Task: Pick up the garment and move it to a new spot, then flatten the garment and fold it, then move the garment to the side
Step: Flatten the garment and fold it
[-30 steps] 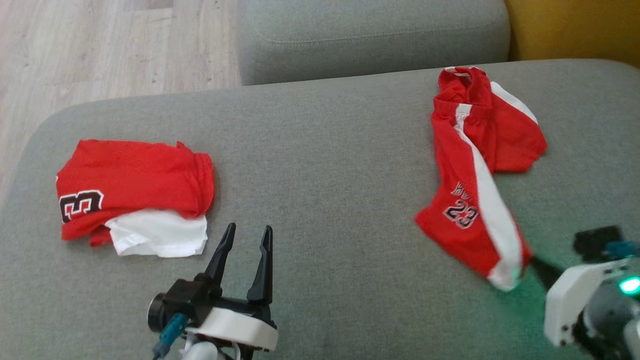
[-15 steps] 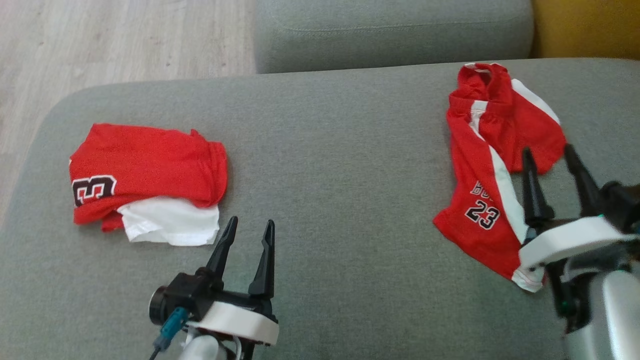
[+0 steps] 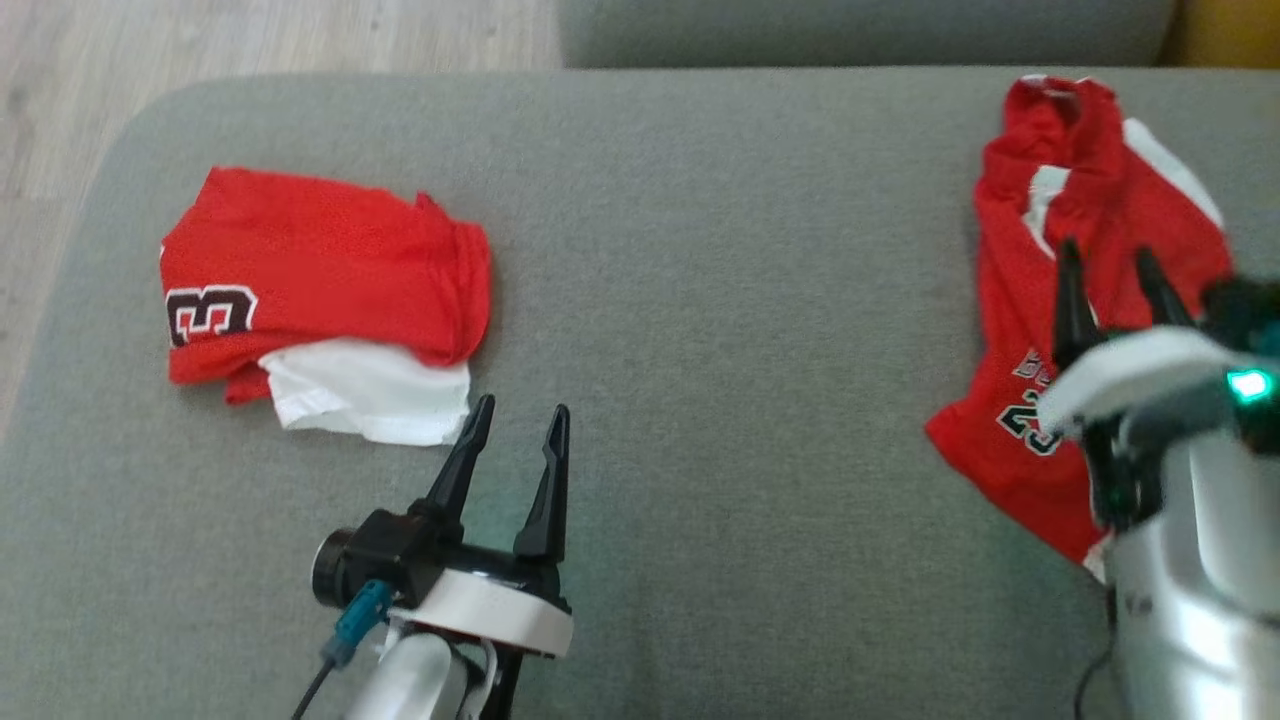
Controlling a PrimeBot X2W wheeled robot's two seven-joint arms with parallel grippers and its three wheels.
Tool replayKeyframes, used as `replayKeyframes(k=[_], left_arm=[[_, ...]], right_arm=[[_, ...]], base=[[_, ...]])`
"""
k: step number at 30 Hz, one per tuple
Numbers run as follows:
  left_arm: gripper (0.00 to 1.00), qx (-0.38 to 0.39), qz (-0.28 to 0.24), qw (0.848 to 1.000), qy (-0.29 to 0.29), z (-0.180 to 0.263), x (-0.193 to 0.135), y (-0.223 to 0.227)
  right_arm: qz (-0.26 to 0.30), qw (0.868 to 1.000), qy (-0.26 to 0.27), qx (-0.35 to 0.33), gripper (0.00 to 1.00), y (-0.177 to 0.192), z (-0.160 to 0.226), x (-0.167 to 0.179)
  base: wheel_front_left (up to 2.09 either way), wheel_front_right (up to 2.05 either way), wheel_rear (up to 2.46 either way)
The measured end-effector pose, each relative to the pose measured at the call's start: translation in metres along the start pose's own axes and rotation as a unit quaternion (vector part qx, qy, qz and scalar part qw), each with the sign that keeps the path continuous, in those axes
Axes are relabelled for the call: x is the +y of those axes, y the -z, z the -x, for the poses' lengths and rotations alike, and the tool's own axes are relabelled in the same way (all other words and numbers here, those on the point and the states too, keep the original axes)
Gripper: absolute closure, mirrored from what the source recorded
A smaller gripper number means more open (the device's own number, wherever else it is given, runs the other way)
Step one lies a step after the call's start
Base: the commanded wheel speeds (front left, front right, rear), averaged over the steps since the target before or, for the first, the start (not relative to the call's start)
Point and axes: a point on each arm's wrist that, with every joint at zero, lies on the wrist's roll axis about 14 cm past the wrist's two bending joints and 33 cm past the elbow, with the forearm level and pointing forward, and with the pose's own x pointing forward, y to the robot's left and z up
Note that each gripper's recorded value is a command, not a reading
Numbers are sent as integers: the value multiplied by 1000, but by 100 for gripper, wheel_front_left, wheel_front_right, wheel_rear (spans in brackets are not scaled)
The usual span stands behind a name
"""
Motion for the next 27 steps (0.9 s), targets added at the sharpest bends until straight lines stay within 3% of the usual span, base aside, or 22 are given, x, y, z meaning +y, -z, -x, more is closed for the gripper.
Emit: replayKeyframes(k=[5,13,14,15,16,22,27], left_arm=[[0,10,-1,1000,-4,-2,5,6],[0,23,2,1000,-21,-1,16,14],[0,24,2,999,-22,0,16,14],[0,24,2,999,-23,0,17,15],[0,25,2,999,-23,0,17,15],[0,21,0,1000,-21,1,15,12],[0,8,-5,1000,-20,3,13,3]], right_arm=[[14,996,8,83,0,26,-32,2],[8,987,40,157,0,72,-40,-12],[6,987,37,159,28,74,-41,-9],[3,987,33,159,83,74,-43,-6],[0,988,28,154,100,72,-45,-2],[8,997,32,69,100,34,-54,-4],[37,997,67,-14,100,-21,-56,-35]], base=[[0,0,0],[0,0,0],[0,0,0],[0,0,0],[0,0,0],[0,0,0],[0,0,0]])
